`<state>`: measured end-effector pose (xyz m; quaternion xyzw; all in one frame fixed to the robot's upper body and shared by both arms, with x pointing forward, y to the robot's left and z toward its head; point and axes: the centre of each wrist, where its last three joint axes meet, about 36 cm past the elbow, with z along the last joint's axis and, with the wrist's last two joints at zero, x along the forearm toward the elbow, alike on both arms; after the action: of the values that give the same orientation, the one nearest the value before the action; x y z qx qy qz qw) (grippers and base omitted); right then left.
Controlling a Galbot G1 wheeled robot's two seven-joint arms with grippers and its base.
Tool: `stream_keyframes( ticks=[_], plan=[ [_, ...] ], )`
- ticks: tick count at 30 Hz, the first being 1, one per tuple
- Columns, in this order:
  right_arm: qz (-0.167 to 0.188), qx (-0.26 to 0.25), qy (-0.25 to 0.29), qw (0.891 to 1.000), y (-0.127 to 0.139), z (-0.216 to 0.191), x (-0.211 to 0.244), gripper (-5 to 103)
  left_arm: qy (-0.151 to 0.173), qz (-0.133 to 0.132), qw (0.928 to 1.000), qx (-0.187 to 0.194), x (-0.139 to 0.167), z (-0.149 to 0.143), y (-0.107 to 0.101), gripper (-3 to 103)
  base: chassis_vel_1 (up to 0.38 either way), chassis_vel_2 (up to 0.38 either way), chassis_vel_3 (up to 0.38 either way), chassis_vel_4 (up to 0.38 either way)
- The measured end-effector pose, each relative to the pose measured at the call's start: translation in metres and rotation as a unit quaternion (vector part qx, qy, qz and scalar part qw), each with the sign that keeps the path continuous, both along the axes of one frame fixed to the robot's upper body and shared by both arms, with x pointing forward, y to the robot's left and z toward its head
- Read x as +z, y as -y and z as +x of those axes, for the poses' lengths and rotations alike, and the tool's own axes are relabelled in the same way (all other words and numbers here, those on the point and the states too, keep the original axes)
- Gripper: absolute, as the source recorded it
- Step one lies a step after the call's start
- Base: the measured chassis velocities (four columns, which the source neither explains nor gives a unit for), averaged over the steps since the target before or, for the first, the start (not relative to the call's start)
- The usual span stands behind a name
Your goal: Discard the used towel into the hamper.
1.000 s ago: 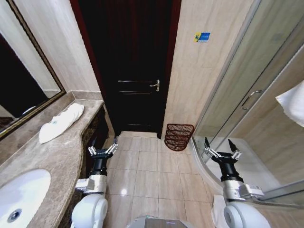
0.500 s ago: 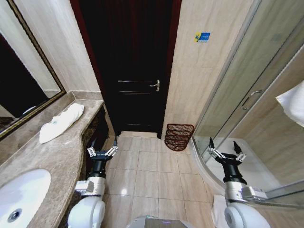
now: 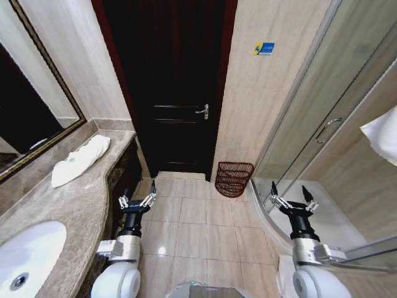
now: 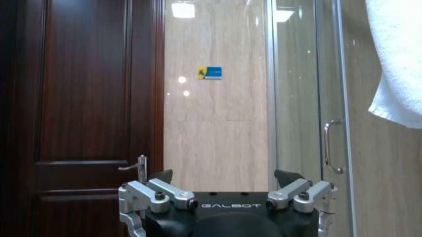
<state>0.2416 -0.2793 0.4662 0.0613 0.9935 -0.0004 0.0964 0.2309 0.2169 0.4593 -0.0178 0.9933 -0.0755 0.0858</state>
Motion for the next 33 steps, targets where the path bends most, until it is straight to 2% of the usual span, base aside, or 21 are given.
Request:
stream_keyframes(
  ticks=[9,12,14,16,18,33],
  plan=[
    [0.006,-0.001,0.0,1.0,0.0,-0.001,-0.003,100,0.007,0.023,0.9997,-0.005,-0.002,0.001,-0.002,92,-0.028,0.022,0.025,-0.027],
    [0.007,0.0,0.0,1.0,0.0,-0.002,-0.003,100,0.007,0.026,0.9996,0.002,-0.002,0.002,-0.002,92,-0.1,0.105,0.118,-0.122],
    [0.006,-0.002,0.0,1.0,0.0,-0.002,-0.004,100,0.006,0.039,0.9991,0.016,-0.001,0.002,-0.003,94,-0.126,0.126,0.135,-0.144],
    [0.006,-0.002,0.0,1.0,0.0,-0.002,-0.004,100,0.006,0.039,0.9991,0.016,-0.001,0.002,-0.003,94,-0.126,0.118,0.136,-0.144],
    [0.007,-0.003,-0.005,1.0,0.0,-0.002,-0.009,100,-0.002,0.05,0.9984,0.026,-0.001,0.002,-0.003,92,-0.123,0.124,0.122,-0.12],
    [0.01,0.003,-0.004,1.0,-0.003,0.002,-0.011,100,-0.013,0.056,0.9977,0.035,-0.004,0.004,-0.003,89,-0.167,0.17,0.168,-0.169]
  ],
)
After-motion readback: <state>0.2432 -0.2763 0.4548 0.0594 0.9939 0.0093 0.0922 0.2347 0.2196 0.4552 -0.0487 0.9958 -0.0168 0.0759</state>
